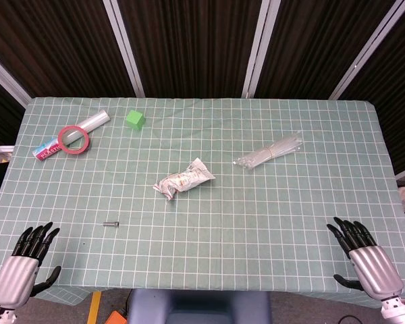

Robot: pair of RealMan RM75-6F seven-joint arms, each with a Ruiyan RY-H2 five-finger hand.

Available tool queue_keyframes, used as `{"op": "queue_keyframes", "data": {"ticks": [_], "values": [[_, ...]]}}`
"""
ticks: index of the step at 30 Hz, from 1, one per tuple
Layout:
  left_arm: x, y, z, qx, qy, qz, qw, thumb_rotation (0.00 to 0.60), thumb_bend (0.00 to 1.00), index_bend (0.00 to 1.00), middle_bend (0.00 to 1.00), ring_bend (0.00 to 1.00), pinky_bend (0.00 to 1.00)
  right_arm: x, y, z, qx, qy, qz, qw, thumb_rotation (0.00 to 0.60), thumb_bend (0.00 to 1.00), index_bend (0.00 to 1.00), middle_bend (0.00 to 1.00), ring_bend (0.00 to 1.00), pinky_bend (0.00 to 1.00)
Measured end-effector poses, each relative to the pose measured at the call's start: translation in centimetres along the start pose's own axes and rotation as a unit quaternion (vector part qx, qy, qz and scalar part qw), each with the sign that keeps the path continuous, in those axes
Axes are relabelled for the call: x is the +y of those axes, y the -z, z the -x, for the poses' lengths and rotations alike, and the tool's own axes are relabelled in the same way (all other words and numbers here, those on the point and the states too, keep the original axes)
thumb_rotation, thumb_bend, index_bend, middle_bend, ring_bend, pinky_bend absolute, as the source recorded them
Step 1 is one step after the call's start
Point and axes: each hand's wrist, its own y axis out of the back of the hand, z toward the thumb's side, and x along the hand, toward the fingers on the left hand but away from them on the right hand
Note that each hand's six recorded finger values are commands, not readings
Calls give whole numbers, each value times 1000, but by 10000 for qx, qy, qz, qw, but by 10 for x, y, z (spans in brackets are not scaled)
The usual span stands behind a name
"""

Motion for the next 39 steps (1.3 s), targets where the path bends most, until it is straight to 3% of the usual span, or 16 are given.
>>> {"op": "queue_keyframes", "data": {"ticks": [5,6,7,8,9,10,11,12,22,28,39], "values": [[-14,-6,-4,-100,236,-106,9996,600,366,0,0,0,3,-2,-1,0,14,-39,-4,10000,600,107,0,0,0,0],[-18,-7,-7,-118,281,-115,9995,600,369,0,26,26,56,-2,-2,0,25,-47,-7,10000,600,107,0,0,0,0],[-23,-8,-11,-117,311,-129,9994,600,380,1,141,144,209,-2,-2,0,33,-54,-16,10000,600,107,0,0,0,0],[-26,-8,-16,-108,292,-135,9994,600,395,9,332,330,414,-3,-3,1,38,-67,-15,10000,600,108,0,0,0,0],[-28,-9,-20,-103,238,-131,9996,600,419,32,618,609,689,-4,-3,1,38,-76,-8,10000,600,109,0,0,0,0],[-32,-10,-26,-95,148,-100,9998,600,436,65,822,810,864,-4,-3,1,35,-82,-7,10000,600,110,0,0,0,0],[-35,-12,-31,-79,90,-51,9999,600,450,114,966,953,974,-5,-3,2,30,-100,-13,9999,600,110,0,0,0,0],[-39,-13,-35,-55,59,18,10000,600,455,156,1000,996,1000,-6,-3,3,26,-111,-15,9999,600,110,0,0,0,0],[-86,-15,-82,139,423,332,9985,600,427,285,1000,1000,1000,-13,-4,8,-36,-226,-119,9997,600,111,0,0,0,0],[-99,-17,-104,239,314,326,9987,600,421,346,1000,1000,1000,-14,-4,9,-59,-243,-118,9996,600,111,0,0,0,0],[-125,-14,-124,477,514,123,9975,600,418,369,1000,1000,1000,-14,-3,9,-71,-250,-107,9996,600,111,0,0,0,0]]}}
